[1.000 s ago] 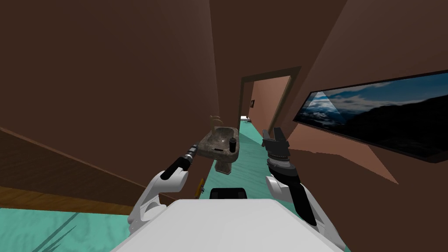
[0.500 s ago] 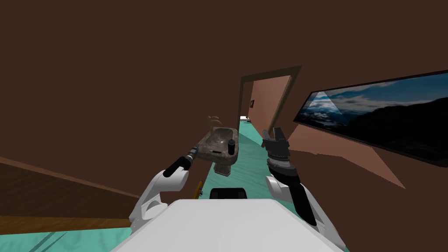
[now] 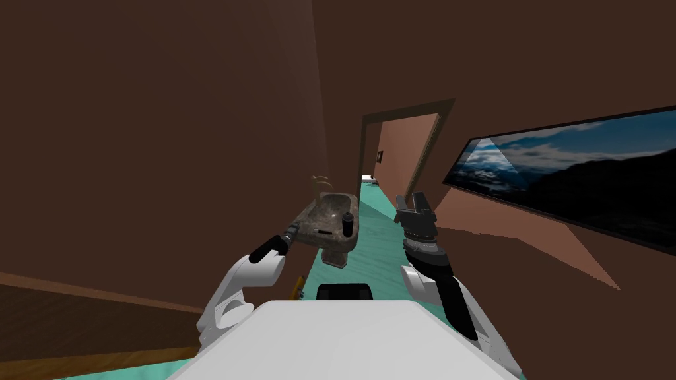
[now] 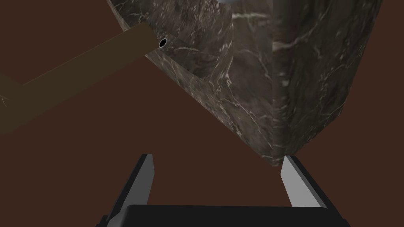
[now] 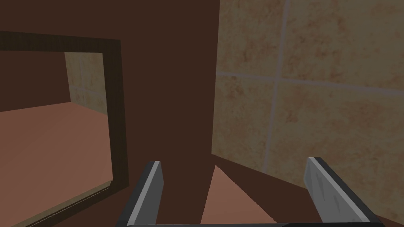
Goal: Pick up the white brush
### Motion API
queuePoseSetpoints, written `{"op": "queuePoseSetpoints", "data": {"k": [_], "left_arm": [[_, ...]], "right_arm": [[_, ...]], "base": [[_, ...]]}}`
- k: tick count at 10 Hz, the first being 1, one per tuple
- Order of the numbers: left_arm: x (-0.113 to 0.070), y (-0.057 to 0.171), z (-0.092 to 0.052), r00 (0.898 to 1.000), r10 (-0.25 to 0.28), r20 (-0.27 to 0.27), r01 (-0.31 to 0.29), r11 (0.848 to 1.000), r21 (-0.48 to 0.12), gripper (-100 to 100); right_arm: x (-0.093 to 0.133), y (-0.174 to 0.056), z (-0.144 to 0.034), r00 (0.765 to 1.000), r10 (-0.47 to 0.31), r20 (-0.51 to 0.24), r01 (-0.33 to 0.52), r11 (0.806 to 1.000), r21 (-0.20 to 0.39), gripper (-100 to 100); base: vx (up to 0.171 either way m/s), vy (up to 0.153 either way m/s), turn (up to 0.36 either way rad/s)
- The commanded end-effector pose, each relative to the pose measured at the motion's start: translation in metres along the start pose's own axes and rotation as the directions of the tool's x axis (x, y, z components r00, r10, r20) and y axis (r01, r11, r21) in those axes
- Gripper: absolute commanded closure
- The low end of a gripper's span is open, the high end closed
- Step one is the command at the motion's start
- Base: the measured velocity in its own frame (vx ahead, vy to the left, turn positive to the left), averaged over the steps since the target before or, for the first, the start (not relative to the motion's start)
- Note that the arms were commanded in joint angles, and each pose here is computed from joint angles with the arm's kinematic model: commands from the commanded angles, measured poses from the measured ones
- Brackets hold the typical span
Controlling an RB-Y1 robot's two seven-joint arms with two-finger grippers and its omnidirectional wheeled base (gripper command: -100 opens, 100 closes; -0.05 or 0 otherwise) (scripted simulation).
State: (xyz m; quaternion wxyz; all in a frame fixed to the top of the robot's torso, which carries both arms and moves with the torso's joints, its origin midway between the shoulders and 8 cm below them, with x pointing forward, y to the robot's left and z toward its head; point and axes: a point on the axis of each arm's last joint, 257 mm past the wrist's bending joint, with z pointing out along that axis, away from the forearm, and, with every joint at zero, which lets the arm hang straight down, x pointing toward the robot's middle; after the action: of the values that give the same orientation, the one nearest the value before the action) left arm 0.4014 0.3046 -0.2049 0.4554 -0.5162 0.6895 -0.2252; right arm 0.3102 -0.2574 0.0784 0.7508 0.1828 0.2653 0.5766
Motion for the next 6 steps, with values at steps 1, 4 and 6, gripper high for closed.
{"op": "queuePoseSetpoints", "data": {"k": [1, 4, 6], "left_arm": [[0.002, 0.008, 0.000, 1.000, 0.000, -0.007, -0.001, 0.999, -0.034, -100], [0.006, 0.020, -0.001, 1.000, 0.001, -0.021, -0.003, 0.996, -0.092, -100], [0.010, 0.031, -0.003, 0.999, 0.000, -0.036, -0.005, 0.989, -0.146, -100]], "right_arm": [[0.000, 0.000, 0.000, 1.000, 0.000, 0.000, 0.000, 1.000, 0.000, 0], [0.000, 0.000, 0.000, 1.000, 0.000, 0.000, 0.000, 1.000, 0.000, 0], [0.000, 0.000, 0.000, 1.000, 0.000, 0.000, 0.000, 1.000, 0.000, 0]], "base": [[0.023, -0.014, 0.003], [0.043, -0.023, -0.009], [0.053, -0.026, -0.015]]}}
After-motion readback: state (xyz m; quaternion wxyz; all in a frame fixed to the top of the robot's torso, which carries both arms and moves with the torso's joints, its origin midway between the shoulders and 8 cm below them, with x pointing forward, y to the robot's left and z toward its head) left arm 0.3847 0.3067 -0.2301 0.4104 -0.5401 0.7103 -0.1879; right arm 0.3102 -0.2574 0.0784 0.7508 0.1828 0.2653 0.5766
